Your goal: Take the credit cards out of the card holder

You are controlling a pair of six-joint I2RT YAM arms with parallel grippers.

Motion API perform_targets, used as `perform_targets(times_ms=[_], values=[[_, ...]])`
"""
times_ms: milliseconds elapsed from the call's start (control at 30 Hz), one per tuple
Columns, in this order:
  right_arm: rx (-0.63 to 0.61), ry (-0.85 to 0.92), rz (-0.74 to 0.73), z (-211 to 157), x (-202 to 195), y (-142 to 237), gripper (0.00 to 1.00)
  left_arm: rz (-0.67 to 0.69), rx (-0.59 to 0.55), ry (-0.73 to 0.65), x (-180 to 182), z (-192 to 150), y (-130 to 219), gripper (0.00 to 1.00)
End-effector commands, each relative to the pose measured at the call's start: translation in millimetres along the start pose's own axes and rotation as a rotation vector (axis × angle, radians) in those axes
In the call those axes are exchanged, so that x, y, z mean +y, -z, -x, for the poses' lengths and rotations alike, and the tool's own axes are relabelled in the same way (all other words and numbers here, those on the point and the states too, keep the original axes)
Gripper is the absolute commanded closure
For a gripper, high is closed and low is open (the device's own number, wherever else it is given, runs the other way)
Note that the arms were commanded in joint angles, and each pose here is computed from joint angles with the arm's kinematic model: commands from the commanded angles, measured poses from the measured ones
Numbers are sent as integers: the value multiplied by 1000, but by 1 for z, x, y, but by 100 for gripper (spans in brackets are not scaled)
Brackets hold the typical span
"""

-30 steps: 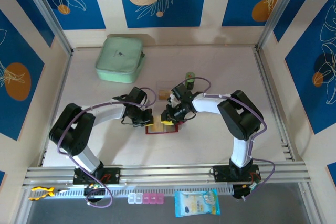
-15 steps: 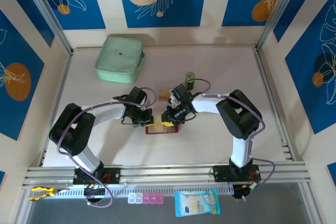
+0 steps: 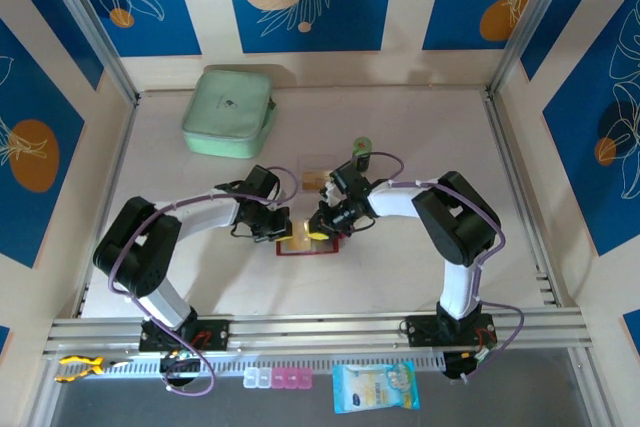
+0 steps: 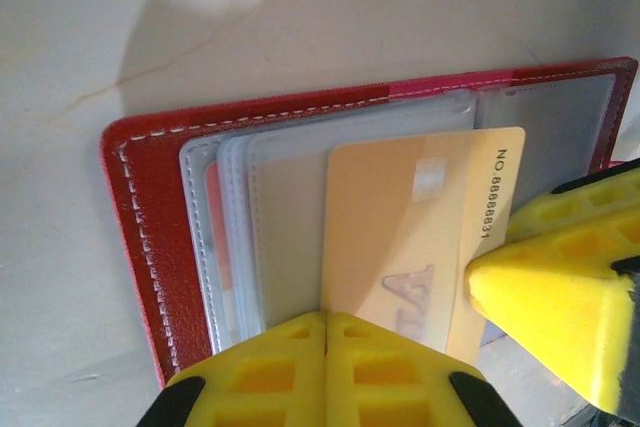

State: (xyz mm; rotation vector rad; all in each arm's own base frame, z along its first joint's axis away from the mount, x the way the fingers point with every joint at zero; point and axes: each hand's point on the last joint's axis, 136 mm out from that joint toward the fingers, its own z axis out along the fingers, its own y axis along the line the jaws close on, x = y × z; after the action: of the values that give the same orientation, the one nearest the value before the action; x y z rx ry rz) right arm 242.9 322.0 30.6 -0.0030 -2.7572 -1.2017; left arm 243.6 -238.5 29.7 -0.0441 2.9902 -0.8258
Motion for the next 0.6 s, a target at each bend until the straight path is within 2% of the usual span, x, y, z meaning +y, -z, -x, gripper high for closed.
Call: perform_targets(times_ms=[0, 300, 567], values=[[-8, 3, -6, -4, 0, 9, 93, 37, 25, -4, 10, -8, -4, 96], [-27, 31, -114, -7, -14, 30, 94, 33, 13, -4, 9, -7, -1, 96], [-42, 93, -195, -5, -9, 49, 94, 7, -29, -6, 1, -1, 8, 93]])
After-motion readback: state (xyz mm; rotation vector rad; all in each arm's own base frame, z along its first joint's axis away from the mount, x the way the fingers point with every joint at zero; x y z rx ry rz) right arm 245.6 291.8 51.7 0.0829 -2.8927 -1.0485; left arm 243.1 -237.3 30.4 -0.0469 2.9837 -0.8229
